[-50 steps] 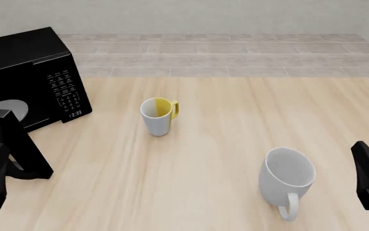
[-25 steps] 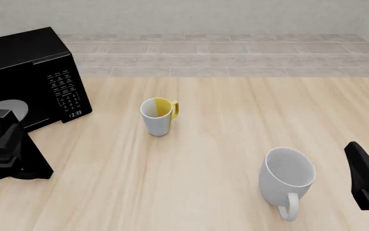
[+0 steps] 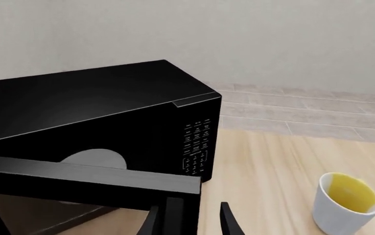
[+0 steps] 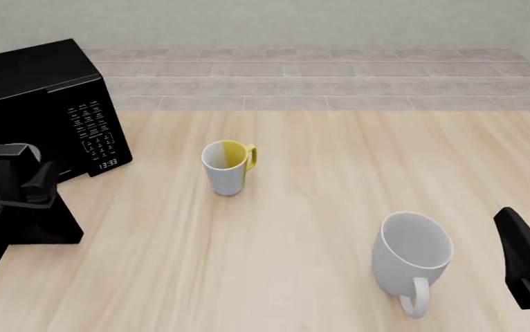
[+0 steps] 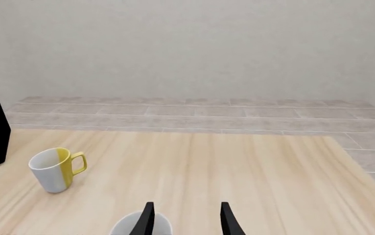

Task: Close the microwave.

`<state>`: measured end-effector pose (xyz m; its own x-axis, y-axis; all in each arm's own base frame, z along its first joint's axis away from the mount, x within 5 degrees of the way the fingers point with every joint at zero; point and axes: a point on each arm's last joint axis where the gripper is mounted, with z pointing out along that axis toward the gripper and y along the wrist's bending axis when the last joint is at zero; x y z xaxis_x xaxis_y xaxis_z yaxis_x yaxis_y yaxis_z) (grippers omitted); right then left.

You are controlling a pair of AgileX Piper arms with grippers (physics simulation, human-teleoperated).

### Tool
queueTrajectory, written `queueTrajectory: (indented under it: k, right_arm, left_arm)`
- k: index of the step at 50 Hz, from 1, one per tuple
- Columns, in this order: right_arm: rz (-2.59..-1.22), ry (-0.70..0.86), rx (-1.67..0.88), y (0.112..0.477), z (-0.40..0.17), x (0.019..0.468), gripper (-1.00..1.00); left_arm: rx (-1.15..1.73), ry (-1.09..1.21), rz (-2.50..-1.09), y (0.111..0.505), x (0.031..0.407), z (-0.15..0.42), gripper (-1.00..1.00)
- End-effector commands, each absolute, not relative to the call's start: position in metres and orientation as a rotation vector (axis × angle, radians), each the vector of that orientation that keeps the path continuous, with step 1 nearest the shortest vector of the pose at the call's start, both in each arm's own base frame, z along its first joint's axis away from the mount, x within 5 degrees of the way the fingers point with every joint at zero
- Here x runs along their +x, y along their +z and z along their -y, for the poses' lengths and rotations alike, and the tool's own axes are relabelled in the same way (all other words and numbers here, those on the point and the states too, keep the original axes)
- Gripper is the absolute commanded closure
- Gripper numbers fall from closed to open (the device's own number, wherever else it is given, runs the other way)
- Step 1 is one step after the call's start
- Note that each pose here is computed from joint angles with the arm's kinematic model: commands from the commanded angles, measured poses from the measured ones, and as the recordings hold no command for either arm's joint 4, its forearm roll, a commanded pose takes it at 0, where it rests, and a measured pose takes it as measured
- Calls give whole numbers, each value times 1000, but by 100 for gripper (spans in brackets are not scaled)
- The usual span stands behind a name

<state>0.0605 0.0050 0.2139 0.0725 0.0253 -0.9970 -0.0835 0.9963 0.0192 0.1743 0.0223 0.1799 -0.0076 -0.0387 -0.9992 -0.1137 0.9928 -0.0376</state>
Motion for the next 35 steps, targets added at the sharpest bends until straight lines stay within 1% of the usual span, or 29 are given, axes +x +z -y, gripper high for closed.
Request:
queueTrajectory:
  k: [1, 5, 18, 27, 33, 35]
  right_arm:
    - [-1493, 93, -51, 214, -6, 61, -100]
    - [-1496, 99, -60, 215, -6, 63, -100]
    - [-1510, 116, -68, 214, -8, 65, -100]
    - [-1511, 117, -67, 214, -8, 66, -100]
    - [-1507, 119, -70, 214, -8, 64, -100]
    - [-1506, 120, -71, 214, -8, 63, -100]
  left_arm:
    - [-204, 78, -1687, 155, 197, -34, -100]
    - [-215, 85, -1696, 152, 207, -39, -100]
    - [-192, 103, -1691, 160, 217, -40, -100]
    - [-187, 126, -1672, 180, 230, -46, -100]
    - [-180, 130, -1681, 184, 241, -47, -100]
    - [-179, 146, -1669, 187, 240, -50, -100]
